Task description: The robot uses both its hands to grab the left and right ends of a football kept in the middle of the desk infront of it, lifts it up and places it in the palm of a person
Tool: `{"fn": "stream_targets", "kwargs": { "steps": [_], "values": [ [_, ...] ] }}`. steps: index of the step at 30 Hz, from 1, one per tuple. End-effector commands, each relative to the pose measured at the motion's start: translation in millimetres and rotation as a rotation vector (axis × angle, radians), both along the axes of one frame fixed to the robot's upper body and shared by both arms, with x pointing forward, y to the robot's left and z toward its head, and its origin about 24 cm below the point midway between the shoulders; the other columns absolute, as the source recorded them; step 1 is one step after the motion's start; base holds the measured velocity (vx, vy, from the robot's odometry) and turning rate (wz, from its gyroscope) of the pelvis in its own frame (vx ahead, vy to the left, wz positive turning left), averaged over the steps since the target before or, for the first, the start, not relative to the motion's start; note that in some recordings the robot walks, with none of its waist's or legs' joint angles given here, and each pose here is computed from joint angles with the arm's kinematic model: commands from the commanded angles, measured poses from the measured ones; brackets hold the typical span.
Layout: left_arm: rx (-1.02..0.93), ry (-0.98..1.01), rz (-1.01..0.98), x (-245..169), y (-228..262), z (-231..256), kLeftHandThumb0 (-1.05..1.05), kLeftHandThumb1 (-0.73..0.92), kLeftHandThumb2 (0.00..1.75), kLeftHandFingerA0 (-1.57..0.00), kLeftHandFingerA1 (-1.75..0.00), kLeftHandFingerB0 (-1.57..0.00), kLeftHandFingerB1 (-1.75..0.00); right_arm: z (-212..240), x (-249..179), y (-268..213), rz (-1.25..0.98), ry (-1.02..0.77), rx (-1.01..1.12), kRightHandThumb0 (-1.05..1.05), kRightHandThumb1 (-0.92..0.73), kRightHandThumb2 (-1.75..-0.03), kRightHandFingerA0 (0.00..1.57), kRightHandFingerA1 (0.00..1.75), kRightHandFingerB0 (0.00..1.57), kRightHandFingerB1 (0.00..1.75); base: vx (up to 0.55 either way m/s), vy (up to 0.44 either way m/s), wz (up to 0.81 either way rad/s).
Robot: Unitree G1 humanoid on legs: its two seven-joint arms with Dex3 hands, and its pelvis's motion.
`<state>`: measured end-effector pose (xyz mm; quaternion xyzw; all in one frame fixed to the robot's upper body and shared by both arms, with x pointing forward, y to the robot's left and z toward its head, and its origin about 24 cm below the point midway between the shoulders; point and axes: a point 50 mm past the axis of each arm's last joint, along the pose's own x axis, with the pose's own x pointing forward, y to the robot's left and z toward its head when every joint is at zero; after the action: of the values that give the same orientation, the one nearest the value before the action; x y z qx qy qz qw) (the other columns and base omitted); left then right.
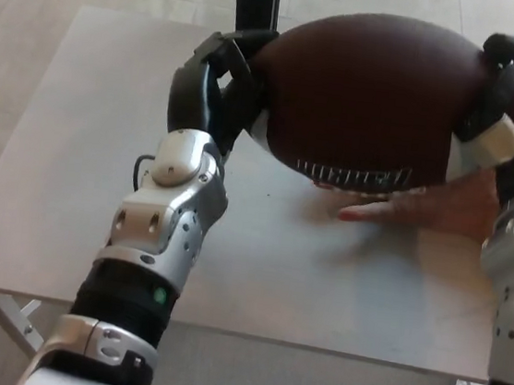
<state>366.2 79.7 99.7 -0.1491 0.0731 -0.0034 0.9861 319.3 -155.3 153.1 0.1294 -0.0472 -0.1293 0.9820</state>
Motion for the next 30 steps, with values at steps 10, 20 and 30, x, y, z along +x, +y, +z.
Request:
{"fn": "stream_targets", "kwargs": {
  "steps": [10, 20, 30],
  "values": [
    [0.493, -0.183, -0.444, 27.4, -82.6, 110.0, -0.40, 0.69, 0.65, -0.70, -1.53, -0.61, -1.34, 101.9, 53.5, 45.0, 0.243, -0.017, 0.454, -0.23, -0.79, -0.94, 1.02, 1.75, 0.75, 1.67, 0.00, 0.000, 0.00],
    [0.459, 0.043, -0.252, 21.8, -89.7, 50.9, -0.54, 0.72, 1.11, -0.30, -0.69, -0.17, -0.58, 38.2, 71.2, 15.2, 0.040, 0.210, 0.591, -0.25, -0.82, -0.83, 0.97, 1.75, 0.78, 1.53, 0.00, 0.000, 0.00],
    [0.569, 0.194, -0.321, -0.5, -97.3, -16.8, -0.52, 0.80, 0.63, -0.34, -0.78, -0.40, -0.54, -39.1, 61.7, -8.5, -0.091, 0.332, 0.644, -0.30, -0.83, -0.80, 1.03, 1.75, 0.77, 1.62, 0.00, 0.000, 0.00]
  ]
}}
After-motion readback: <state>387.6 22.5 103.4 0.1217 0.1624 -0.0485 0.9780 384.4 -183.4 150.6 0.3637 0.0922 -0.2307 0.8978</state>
